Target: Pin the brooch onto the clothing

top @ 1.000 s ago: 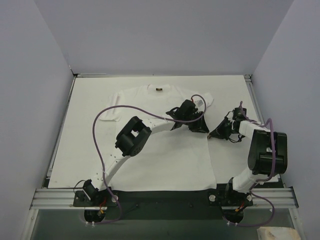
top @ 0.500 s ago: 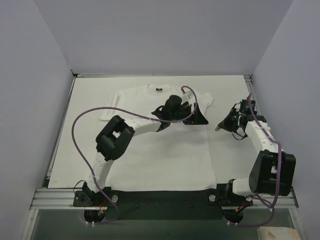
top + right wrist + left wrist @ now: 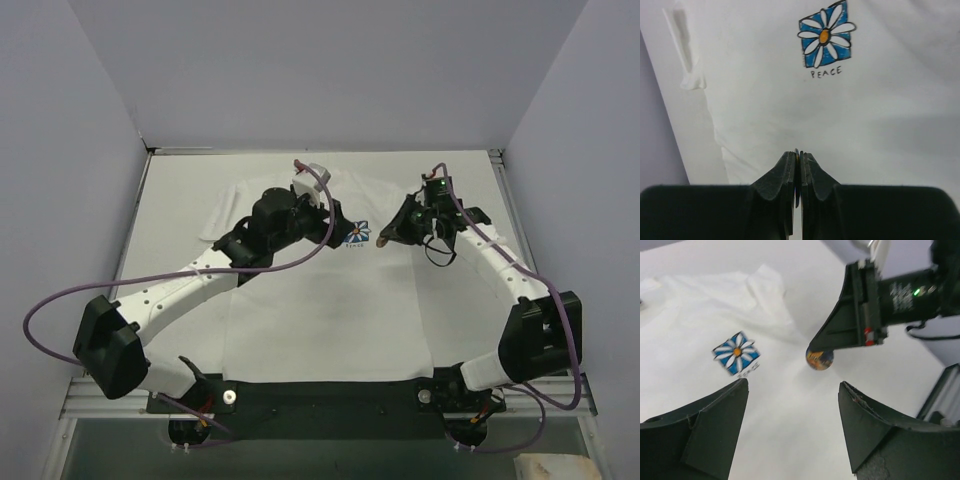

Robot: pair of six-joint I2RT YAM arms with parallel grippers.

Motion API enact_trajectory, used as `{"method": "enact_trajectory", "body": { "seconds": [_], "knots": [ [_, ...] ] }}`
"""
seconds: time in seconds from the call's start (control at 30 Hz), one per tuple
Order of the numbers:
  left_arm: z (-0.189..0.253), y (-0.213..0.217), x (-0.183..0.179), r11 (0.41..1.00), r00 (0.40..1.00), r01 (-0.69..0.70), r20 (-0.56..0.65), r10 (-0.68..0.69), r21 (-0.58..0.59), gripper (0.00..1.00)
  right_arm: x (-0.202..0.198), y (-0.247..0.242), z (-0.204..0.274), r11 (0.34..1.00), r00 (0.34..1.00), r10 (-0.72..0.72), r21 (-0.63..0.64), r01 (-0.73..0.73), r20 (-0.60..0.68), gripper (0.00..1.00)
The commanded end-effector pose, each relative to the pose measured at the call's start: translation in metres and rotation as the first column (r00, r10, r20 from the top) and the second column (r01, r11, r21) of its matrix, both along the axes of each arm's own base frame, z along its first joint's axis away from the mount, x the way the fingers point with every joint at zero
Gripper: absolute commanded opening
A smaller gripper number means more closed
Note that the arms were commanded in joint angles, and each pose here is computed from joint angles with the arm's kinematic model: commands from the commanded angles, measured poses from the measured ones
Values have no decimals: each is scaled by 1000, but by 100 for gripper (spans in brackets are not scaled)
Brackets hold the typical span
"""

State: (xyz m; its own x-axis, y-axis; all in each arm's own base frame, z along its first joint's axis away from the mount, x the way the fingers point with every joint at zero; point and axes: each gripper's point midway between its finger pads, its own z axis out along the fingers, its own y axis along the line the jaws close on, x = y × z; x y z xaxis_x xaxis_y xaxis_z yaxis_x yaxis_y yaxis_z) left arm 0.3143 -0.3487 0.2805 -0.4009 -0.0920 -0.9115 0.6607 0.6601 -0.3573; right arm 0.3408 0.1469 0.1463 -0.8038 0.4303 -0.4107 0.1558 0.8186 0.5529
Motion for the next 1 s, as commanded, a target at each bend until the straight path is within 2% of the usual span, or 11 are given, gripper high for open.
{"method": "enact_trajectory", "body": {
  "seconds": [0.0, 0.23, 0.43, 0.6, 0.7, 0.97],
  "knots": [
    [-49, 39, -14, 965, 996, -85, 29, 80, 247, 82, 8, 44, 9, 993, 999, 30, 117, -25, -39, 0],
    [-82, 32, -34, 918, 994, -92, 90, 61, 385, 82, 8, 90, -3, 980, 989, 89, 188, -66, -118, 0],
    [-100, 7, -43, 862, 989, -99, 146, 30, 497, 82, 5, 97, 4, 976, 989, 103, 203, -81, -102, 0],
    [-102, -7, -39, 858, 985, -116, 166, 37, 500, 81, -3, 97, 10, 973, 989, 112, 211, -89, -95, 0],
    [-103, -7, -30, 852, 979, -167, 186, 84, 496, 77, -9, 94, 10, 975, 990, 109, 203, -89, -91, 0],
    [-107, -26, -18, 859, 975, -181, 203, 92, 479, 71, -21, 96, 7, 971, 986, 129, 216, -104, -104, 0]
  ]
}}
